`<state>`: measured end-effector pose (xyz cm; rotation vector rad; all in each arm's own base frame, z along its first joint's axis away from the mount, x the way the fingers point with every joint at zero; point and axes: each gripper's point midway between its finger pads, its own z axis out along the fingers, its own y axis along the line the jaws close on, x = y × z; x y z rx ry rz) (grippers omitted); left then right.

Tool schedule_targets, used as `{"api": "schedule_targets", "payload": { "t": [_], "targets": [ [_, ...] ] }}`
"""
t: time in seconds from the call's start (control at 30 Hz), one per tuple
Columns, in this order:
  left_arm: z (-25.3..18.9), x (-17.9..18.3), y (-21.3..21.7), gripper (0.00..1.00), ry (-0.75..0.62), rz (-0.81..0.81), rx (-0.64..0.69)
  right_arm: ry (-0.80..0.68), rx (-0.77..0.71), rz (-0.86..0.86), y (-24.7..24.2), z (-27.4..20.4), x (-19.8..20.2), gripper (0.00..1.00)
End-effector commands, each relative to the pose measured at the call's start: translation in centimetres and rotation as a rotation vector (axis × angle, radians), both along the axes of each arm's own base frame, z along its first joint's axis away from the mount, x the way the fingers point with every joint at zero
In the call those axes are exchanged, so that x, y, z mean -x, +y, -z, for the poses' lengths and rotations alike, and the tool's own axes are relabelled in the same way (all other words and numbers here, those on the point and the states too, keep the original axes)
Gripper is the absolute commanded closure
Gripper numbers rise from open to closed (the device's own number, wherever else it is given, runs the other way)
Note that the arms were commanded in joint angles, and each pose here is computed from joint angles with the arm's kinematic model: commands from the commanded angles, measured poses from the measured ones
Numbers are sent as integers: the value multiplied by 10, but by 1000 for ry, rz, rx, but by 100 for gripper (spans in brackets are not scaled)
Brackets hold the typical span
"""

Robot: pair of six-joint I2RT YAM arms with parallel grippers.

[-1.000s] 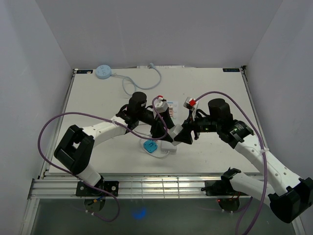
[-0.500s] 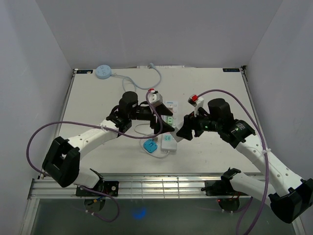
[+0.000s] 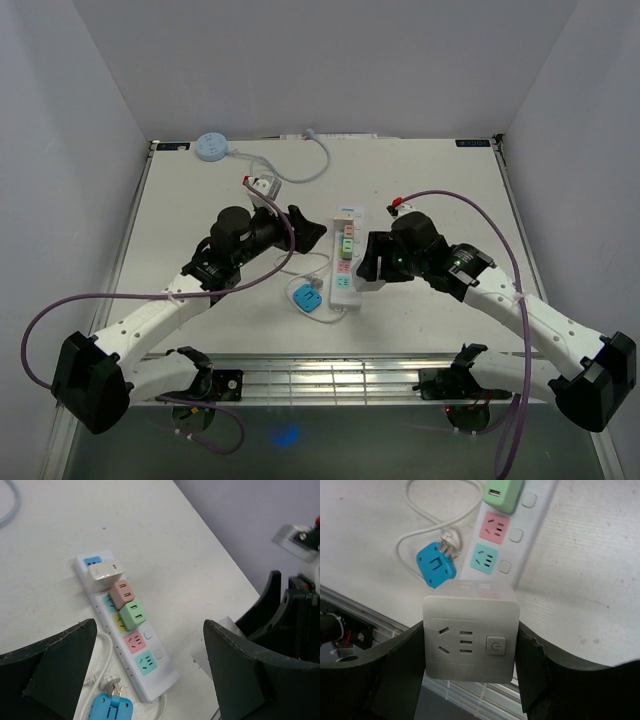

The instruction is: Insert the plug

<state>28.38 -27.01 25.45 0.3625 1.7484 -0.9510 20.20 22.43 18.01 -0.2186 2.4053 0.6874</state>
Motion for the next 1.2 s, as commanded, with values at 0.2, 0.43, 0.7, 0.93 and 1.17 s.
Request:
{"api": "schedule_targets", "payload": {
  "t": [0.2, 0.43, 0.7, 0.93, 1.17],
  "targets": [
    [18, -8, 56, 2, 185, -340, -10, 17, 53, 337, 4, 0, -19, 92],
    [23, 1, 64, 2, 184, -345, -32, -13, 13, 364, 21, 2, -31, 92],
    [31, -4, 79, 2, 207, -427, -98, 4, 74, 378, 41, 11, -40, 92],
    [10, 5, 84, 2, 126, -405, -58, 7, 80, 372, 51, 19, -43, 92],
    [-6, 16, 88, 2, 71, -383, -20, 40, 132, 367, 57, 37, -45, 92]
  ]
}}
